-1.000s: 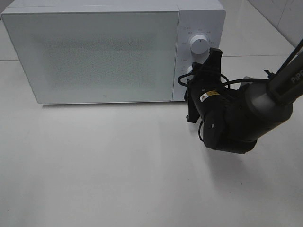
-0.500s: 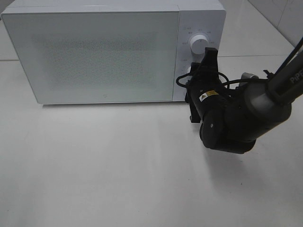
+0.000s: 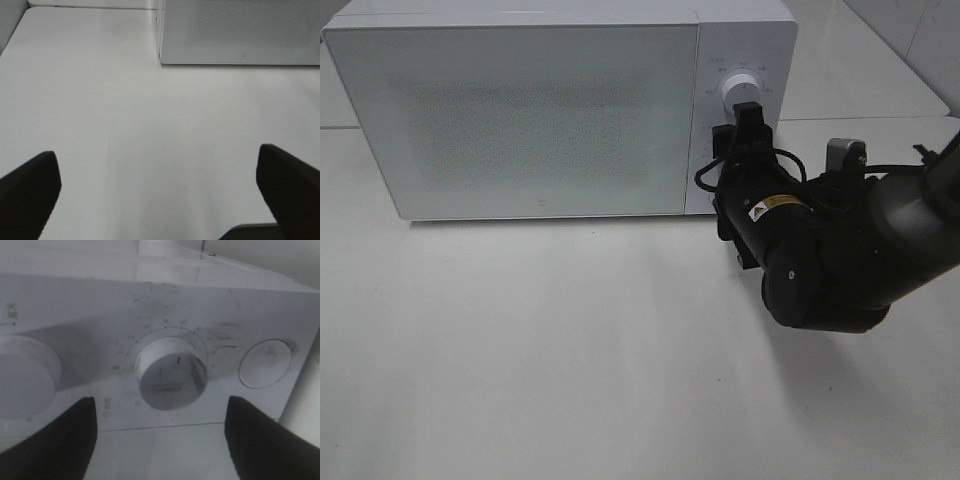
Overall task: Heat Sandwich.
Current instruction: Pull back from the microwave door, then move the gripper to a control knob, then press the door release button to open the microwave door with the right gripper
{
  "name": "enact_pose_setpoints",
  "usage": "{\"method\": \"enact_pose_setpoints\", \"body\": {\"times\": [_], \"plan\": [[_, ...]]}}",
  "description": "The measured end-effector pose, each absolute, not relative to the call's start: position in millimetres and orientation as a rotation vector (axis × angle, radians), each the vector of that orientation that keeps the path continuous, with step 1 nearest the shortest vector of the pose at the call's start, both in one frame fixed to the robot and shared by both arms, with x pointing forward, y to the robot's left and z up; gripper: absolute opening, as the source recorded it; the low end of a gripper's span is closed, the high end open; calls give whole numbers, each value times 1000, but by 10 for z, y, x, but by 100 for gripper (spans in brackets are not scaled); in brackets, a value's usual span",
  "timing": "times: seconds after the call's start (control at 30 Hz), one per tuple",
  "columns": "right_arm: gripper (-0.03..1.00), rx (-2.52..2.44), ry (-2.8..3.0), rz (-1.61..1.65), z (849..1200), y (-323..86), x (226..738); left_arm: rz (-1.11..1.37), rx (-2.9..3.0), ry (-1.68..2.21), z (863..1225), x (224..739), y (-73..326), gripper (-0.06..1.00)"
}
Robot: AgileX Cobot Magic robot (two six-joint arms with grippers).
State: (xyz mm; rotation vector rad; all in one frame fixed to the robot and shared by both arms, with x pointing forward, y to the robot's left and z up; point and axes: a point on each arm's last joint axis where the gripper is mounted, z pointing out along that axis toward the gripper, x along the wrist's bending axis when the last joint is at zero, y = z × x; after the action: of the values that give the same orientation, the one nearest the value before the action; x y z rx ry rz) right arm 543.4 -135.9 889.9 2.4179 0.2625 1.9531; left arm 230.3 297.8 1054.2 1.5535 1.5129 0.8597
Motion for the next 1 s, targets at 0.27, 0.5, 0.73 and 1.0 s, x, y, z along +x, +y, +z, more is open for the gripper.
{"method": "enact_pose_setpoints", "body": {"times": [0.27, 0.5, 0.73, 1.0], "plan": [[70, 2414, 597, 1809, 9012, -1400, 5232, 860, 1553, 1513, 10542, 2303, 2978, 99], [70, 2322, 988, 1640, 9213, -1364, 5129, 860, 1553, 1513, 10542, 2303, 2978, 99], [70, 2129, 1421, 1384, 9411, -1492, 5036, 860, 1553, 1513, 10542, 2303, 2978, 99], [70, 1869, 1833, 1120, 9585, -1728, 4923, 860, 1553, 1513, 10542, 2303, 2978, 99]]}}
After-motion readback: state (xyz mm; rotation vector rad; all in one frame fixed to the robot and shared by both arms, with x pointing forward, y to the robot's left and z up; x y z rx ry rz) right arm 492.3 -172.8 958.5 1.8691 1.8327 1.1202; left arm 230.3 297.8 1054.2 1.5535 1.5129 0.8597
